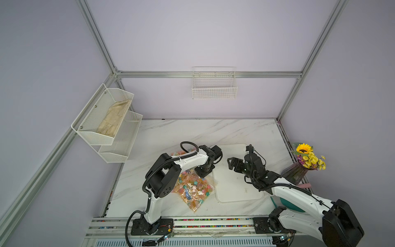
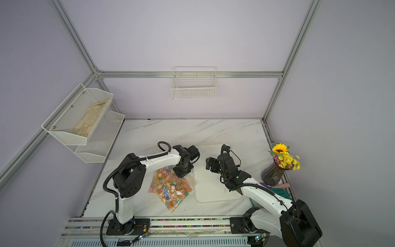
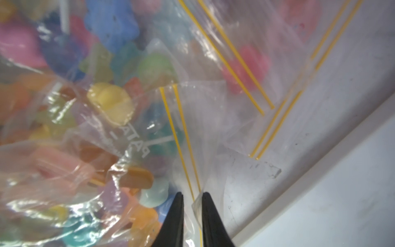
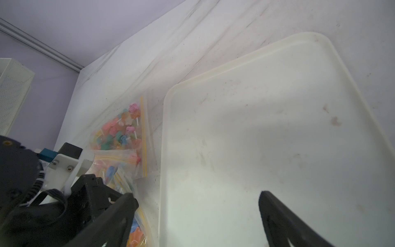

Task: Pour candies out of the ziploc bag
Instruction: Open the ziploc bag at the center of the board.

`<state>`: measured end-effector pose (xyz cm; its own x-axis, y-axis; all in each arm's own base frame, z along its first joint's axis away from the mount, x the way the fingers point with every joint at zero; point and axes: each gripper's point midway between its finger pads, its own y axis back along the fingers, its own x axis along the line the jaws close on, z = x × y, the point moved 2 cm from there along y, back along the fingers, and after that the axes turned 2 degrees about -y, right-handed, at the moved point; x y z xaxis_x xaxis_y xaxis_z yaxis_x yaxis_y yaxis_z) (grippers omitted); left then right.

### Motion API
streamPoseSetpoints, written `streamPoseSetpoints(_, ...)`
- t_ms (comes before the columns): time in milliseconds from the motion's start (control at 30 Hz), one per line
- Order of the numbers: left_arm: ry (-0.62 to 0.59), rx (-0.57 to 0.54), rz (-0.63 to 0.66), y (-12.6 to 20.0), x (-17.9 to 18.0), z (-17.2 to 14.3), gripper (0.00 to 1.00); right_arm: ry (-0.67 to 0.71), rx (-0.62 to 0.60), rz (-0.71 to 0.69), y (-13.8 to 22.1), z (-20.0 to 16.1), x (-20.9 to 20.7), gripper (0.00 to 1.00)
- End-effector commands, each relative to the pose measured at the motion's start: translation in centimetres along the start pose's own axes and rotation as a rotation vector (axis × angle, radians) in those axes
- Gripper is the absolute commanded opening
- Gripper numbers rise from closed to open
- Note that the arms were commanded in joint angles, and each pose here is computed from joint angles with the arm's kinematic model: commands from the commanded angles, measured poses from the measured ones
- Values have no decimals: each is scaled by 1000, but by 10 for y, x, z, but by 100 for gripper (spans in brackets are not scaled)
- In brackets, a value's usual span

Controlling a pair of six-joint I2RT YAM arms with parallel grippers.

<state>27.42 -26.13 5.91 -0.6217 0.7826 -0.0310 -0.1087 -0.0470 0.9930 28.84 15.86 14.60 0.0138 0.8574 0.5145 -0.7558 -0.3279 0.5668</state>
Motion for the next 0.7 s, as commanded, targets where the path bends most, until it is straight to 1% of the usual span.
streamPoseSetpoints(0,10,-4,8,3,1,1,12,4,-16,-13,3,1,-5,94)
streamPoseSetpoints(100,9,-2,5,4,0,1,4,2,-16,-14,3,1,-5,94)
streamPoseSetpoints(167,11,-2,1,4,0,1,0,2,-15,-13,3,1,-5,94)
streamPoseSetpoints(333,6,-17,-9,9,2,3,0,15,-3,-7,1,0,-3,94)
streamPoseSetpoints(400,2,-40,-27,12,3,5,0,27,28,18,-1,-6,1,93)
streamPoseSetpoints(500,-40,-70,-114,14,-2,7,0,61,101,103,-5,-18,13,90)
streamPoseSetpoints(667,-70,-120,-272,13,-1,8,0,95,239,289,-6,-44,38,78)
